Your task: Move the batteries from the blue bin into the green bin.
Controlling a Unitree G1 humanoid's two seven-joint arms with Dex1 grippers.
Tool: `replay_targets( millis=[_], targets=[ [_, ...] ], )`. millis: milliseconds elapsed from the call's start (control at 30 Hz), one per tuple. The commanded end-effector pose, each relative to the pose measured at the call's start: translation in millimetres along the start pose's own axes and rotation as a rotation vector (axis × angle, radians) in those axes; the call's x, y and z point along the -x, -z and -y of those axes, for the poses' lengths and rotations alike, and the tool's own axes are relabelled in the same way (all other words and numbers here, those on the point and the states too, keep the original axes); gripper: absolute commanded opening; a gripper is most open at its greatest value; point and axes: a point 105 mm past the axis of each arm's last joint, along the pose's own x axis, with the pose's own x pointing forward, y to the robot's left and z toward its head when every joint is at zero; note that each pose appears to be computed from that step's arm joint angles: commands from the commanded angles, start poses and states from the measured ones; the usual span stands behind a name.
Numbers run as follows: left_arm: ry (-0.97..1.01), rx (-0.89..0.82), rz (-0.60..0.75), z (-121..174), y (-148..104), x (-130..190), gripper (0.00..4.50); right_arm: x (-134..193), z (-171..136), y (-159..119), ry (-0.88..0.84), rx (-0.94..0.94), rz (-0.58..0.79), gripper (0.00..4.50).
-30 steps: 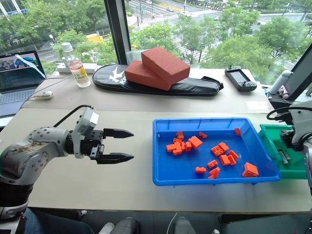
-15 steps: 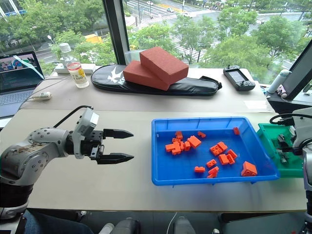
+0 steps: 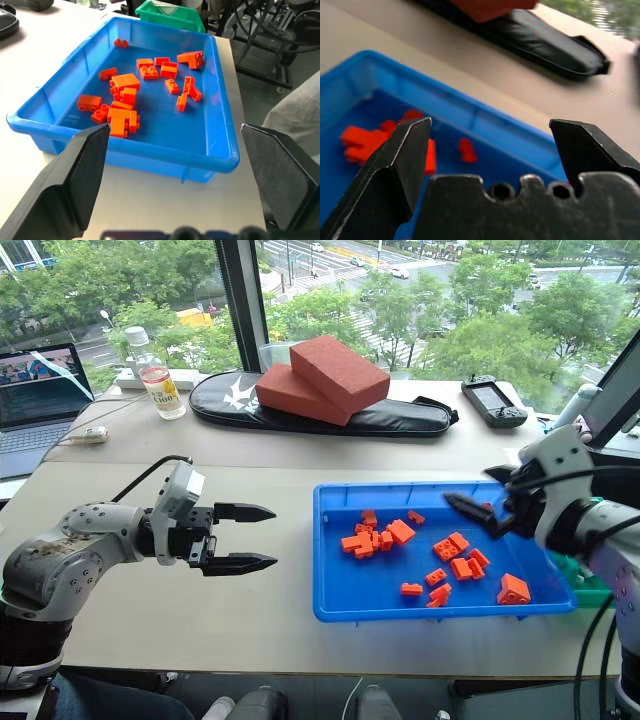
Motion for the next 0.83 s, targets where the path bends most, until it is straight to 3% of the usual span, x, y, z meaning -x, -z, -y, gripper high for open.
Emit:
replay_targets(
  millis=[33, 167, 333, 833],
  targets=[
    [-0.009, -0.055, 0.029, 2.0, -9.5, -1.2, 4.5, 12.7, -19.5, -0.9, -0.124, 0.093, 0.017, 4.42],
    [-0.011, -0.05, 0.048, 4.5, -9.0, -5.2, 4.5, 15.1, -20.6, -7.2, -0.141, 0.1, 0.147, 4.42],
    [-0.023, -0.046, 0.071, 5.5, -12.2, -6.2, 4.5, 17.8, -25.0, -8.1, -0.175, 0.108, 0.186, 4.42],
    [0.002, -0.032, 0.094, 4.1, -9.8, -15.0, 4.5, 14.7, -29.1, 2.3, -0.203, 0.085, 0.154, 4.42]
  ],
)
